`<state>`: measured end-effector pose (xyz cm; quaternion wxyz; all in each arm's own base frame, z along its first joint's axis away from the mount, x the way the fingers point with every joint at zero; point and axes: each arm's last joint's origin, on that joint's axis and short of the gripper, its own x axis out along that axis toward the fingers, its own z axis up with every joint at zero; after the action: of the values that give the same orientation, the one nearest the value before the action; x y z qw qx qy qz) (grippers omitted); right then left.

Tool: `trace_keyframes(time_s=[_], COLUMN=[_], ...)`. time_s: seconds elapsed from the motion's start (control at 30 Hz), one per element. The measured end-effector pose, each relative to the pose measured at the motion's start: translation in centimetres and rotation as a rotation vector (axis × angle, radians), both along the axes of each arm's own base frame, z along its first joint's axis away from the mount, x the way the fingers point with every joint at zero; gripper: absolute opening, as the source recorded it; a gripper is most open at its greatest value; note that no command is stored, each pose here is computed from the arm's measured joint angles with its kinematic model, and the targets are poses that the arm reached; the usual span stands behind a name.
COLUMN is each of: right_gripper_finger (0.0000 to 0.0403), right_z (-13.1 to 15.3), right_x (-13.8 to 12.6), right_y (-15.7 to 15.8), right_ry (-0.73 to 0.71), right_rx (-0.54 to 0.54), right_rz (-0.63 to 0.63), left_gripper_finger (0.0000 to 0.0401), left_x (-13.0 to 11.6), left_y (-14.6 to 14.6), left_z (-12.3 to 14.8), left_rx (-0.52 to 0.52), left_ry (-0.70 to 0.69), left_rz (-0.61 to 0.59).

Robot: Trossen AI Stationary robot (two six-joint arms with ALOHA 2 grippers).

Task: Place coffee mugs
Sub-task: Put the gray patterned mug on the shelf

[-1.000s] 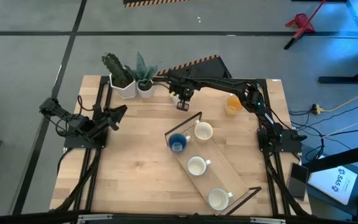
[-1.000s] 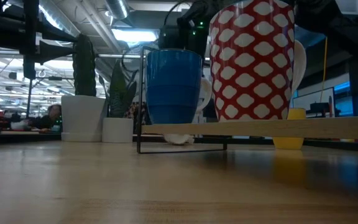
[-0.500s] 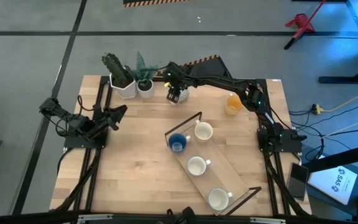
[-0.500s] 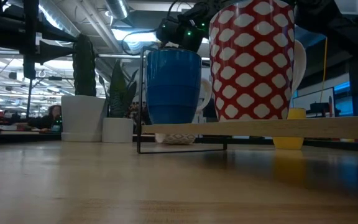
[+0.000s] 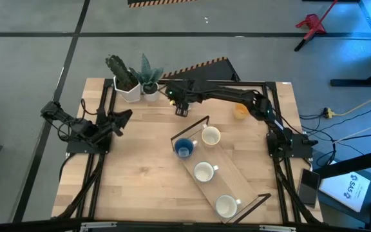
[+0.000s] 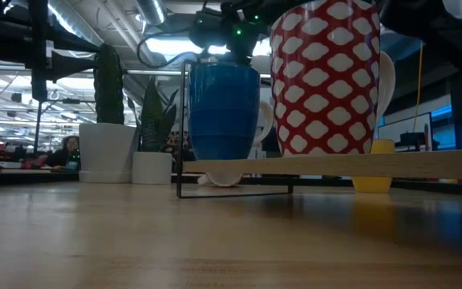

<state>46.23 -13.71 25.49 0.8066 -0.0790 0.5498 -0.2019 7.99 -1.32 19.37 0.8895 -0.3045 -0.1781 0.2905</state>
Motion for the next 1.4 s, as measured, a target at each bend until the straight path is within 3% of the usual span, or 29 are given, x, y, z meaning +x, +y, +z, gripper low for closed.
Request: trace_keyframes(time_s=[0.13, 0.23, 0.57, 1.17, 1.4], right_gripper_finger=[0.0214, 0.0214, 0.0214, 0.0213, 0.0171], right_z=[-0.8, -1.8, -3.9, -4.7, -6.0], right_x=[-0.2, -0.4, -0.9, -0.8, -0.4], right_y=[0.7, 0.3, -0.9, -2.8, -2.9], right_ry=[0.085, 0.103, 0.117, 0.135, 0.166], right_rx=[-0.052, 0.007, 0.058, -0.041, -0.072], right_rz=[0.043, 0.058, 0.095, 0.099, 0.083], left_gripper_finger=[0.0121, 0.0121, 0.0121, 0.0121, 0.0121], left_x=[0.1, 0.1, 0.1, 0.1, 0.1], left_y=[-0.1, -0.1, -0.1, -0.1, -0.1], left_z=[-0.2, -0.2, -0.3, -0.4, -0.4], left_rx=[0.017, 0.018, 0.022, 0.026, 0.025], left_ry=[0.021, 0.022, 0.029, 0.044, 0.045], left_rz=[-0.015, -0.016, -0.016, -0.006, -0.003])
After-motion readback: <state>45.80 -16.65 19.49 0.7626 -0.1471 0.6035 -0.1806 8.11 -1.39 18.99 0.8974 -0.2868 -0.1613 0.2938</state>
